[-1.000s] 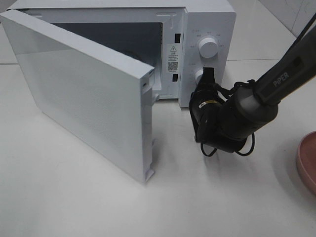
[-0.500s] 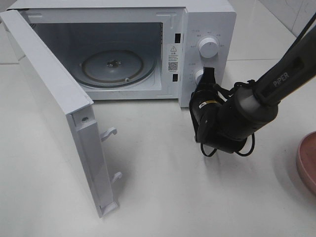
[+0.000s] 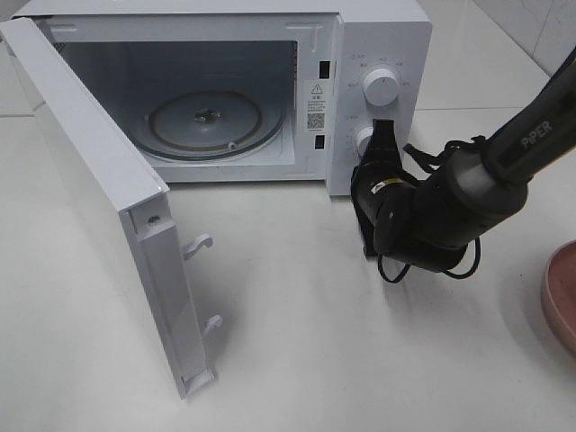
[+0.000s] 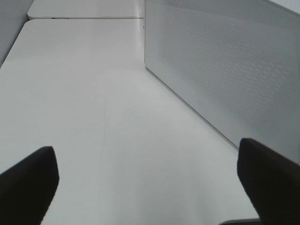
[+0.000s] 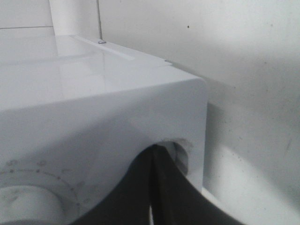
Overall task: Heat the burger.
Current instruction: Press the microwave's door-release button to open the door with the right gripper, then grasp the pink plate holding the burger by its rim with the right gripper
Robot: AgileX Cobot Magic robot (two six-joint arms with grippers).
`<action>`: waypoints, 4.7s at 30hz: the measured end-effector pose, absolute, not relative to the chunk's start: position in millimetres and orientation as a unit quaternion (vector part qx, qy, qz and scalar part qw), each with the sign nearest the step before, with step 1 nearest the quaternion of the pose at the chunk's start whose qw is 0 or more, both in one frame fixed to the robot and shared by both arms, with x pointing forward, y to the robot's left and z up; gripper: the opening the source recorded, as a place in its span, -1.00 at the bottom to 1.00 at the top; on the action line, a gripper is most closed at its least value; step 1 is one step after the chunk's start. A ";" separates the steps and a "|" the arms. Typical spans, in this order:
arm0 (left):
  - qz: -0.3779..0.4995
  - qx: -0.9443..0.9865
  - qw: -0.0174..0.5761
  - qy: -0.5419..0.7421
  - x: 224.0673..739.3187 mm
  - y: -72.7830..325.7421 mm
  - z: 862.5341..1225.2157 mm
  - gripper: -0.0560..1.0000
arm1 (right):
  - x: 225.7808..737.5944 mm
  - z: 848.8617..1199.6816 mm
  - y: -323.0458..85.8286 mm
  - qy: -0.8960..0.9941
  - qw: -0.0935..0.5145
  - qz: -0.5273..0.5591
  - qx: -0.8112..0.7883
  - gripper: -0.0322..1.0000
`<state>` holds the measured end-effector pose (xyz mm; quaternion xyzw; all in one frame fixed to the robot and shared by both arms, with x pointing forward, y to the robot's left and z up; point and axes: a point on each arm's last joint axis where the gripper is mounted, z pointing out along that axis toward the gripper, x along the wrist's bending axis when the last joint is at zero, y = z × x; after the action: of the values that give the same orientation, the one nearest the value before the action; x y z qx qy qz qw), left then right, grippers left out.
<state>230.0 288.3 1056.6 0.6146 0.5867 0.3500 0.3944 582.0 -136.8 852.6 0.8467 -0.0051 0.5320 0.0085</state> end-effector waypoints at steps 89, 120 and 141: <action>0.350 0.615 0.394 0.587 230.0 288.3 1056.6 0.92 | 447.5 980.1 -216.8 0.836 0.075 0.054 0.542 0.54; 0.350 0.615 0.394 0.587 230.0 288.3 1056.6 0.92 | 447.3 952.0 -282.6 0.781 0.104 0.030 0.615 0.86; 0.350 0.615 0.394 0.587 230.0 288.3 1056.6 0.92 | 459.2 897.8 -284.7 0.784 0.063 -0.035 0.617 0.79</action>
<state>230.0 288.3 1056.6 0.6146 0.5867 0.3500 0.3944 459.2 -284.7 897.8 0.6172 0.7835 -0.0346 0.0630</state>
